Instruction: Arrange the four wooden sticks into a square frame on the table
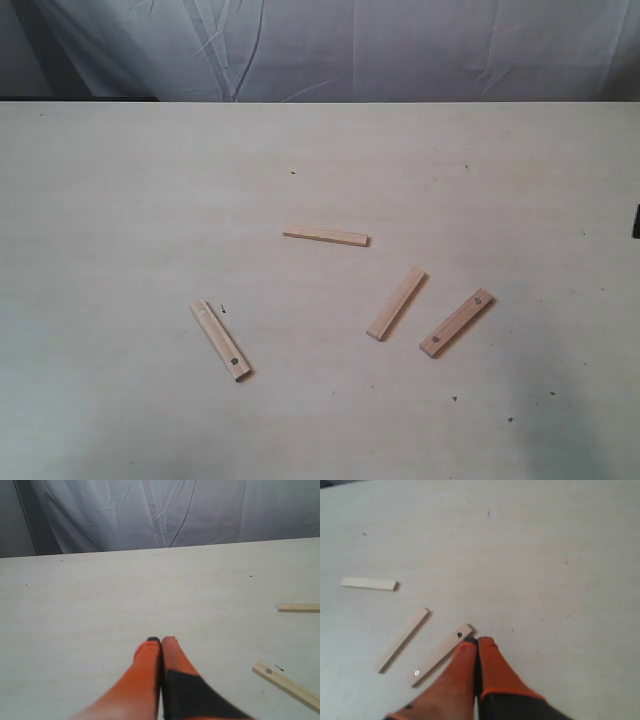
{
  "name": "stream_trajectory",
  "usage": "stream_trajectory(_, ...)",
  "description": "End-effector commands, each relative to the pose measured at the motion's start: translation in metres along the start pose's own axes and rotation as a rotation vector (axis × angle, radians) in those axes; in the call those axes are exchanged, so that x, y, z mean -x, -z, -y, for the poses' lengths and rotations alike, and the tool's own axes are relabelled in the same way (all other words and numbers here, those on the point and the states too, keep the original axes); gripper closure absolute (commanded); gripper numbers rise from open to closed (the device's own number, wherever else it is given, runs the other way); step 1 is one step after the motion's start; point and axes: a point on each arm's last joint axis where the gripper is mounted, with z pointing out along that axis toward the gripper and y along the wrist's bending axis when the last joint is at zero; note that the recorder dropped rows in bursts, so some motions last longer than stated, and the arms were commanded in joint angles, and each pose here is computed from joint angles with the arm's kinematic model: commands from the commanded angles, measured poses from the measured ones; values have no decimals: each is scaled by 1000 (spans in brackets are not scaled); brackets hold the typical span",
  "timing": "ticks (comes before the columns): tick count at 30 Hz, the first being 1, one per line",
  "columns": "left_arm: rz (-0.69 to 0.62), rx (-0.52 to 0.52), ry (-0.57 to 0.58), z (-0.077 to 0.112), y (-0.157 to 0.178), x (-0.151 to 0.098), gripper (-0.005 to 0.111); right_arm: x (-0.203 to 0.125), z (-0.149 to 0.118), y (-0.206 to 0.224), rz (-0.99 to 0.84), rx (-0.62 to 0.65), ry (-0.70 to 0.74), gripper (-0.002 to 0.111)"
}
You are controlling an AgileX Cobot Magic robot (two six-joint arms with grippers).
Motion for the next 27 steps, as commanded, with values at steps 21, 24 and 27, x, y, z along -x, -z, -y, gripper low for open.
stream_trajectory(21,106,13,-31,-1,0,8,106,26,6,-79,-371,-47,47,109)
stream_trajectory(24,216,10,-18,-1,2,18,106,34,2,-78,-330,-28,23,109)
stream_trajectory(27,350,11,-18,0,5,30,106,35,3,-80,-294,-29,14,109)
